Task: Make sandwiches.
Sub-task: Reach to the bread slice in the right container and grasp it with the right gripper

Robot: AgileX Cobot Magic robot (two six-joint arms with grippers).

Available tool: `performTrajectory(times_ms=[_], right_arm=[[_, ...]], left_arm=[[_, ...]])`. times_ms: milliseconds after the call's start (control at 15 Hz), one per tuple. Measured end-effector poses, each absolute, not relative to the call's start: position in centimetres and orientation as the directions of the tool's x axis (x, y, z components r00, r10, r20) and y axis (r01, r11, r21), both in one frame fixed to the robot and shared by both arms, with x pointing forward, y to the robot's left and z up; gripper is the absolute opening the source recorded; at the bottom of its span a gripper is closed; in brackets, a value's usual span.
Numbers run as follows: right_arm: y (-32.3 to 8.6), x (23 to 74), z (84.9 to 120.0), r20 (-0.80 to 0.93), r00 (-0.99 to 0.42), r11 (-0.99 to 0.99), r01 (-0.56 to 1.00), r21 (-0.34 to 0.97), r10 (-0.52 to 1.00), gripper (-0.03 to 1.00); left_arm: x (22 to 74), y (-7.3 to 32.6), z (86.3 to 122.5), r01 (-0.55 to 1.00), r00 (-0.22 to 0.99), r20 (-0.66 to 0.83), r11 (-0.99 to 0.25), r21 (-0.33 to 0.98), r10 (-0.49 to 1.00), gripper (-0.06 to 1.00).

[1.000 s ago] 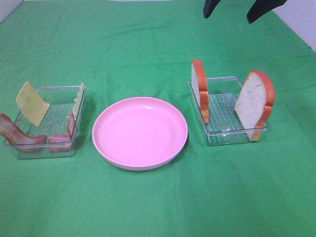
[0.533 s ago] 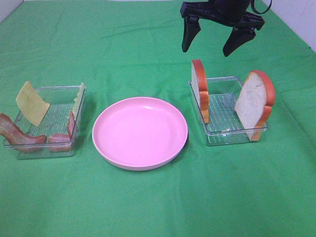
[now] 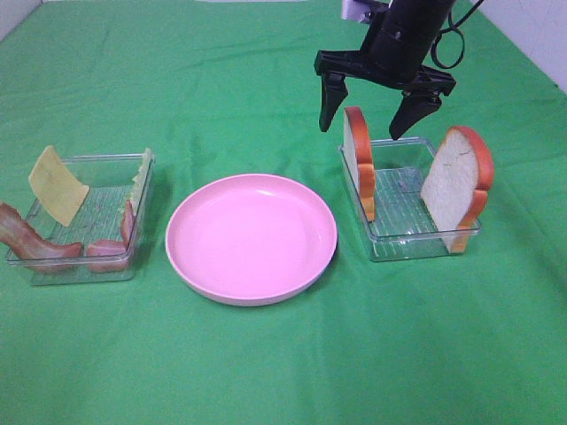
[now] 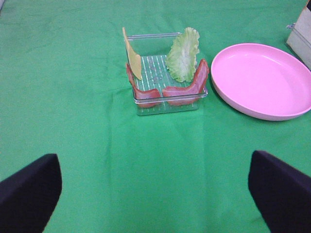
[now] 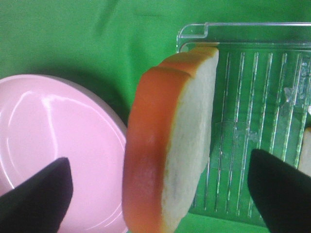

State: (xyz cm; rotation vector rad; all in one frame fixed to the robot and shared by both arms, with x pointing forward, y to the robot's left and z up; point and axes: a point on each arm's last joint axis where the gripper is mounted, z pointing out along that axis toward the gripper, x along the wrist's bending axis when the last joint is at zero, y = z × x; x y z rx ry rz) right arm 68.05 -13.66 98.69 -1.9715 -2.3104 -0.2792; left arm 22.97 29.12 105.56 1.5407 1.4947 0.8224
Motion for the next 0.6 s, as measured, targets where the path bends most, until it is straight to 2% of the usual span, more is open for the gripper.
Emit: performTrajectory(times_ms=[600], right_arm=[[-13.5,68.5,95.7,0.178,-0.151,0.15,0.989,0.019,0.972,0.9]], left_arm=[[23.0,29.1,105.6,0.453,0.083,-0.086,0.039,0.89,0.993,0.97]])
